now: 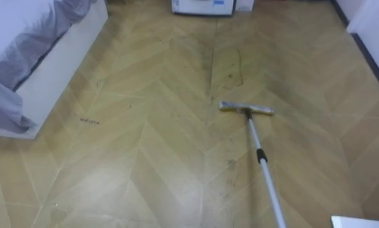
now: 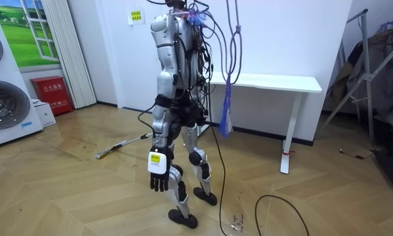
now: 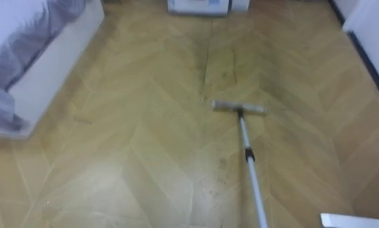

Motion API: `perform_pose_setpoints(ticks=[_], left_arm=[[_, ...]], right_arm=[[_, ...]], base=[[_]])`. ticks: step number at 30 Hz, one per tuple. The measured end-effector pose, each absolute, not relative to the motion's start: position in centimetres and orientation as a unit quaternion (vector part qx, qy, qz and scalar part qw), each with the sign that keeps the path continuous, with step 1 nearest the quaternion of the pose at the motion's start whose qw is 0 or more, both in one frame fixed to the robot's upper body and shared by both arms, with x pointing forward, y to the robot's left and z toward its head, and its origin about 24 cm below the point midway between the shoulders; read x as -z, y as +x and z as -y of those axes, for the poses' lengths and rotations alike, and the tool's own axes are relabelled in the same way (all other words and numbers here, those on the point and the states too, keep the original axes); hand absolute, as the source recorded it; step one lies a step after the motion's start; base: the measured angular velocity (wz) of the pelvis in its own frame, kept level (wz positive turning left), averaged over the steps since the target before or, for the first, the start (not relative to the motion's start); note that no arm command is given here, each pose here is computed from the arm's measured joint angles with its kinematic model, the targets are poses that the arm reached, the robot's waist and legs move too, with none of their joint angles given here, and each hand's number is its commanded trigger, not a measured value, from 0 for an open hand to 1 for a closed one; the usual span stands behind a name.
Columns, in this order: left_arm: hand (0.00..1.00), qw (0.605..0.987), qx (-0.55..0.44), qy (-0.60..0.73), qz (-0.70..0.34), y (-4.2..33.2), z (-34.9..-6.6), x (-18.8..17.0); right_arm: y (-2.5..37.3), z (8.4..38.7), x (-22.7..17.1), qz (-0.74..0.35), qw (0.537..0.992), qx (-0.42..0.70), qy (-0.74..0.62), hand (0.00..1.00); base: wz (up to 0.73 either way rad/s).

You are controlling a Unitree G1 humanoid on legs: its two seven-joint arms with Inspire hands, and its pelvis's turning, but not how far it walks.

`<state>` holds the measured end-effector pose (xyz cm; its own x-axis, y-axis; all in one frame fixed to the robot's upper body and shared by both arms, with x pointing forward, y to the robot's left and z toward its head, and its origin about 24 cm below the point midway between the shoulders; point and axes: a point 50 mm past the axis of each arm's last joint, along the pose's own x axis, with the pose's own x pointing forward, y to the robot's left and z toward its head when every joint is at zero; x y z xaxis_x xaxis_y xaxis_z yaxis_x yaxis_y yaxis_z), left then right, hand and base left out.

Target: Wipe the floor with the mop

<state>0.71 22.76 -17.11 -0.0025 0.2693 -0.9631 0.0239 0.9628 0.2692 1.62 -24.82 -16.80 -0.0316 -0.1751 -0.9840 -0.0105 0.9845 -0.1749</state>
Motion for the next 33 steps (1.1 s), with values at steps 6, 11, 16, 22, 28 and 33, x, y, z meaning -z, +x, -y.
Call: perform_pose_setpoints(ticks=[6,11,16,22,28,33], left_arm=[[0.0,0.714,-0.075,0.111,-0.687,3.0,-22.5,17.1],[0.0,0.721,-0.072,0.124,-0.678,4.2,-22.2,17.1],[0.0,0.723,-0.078,0.129,-0.674,4.7,-22.4,17.1],[0.0,0.718,-0.11,0.11,-0.679,4.5,-22.4,17.1],[0.0,0.691,-0.142,0.075,-0.705,1.8,-22.3,17.4],[0.0,0.705,-0.144,0.068,-0.691,1.9,-22.8,17.3]], right_arm=[[2.7,24.8,16.8,-0.709,0.699,0.061,-0.068,1.0],[3.2,24.9,16.7,-0.707,0.699,0.074,-0.074,1.0],[1.9,25.6,16.6,-0.721,0.679,0.113,-0.081,1.0],[2.3,25.6,16.6,-0.719,0.676,0.146,-0.068,1.0],[9.9,26.6,15.1,-0.671,0.721,0.151,-0.085,1.0],[18.0,27.0,12.3,-0.58,0.8,0.144,-0.051,1.0]], base=[[0.01],[0.11],[0.16],[0.12],[-0.16],[0.01]])
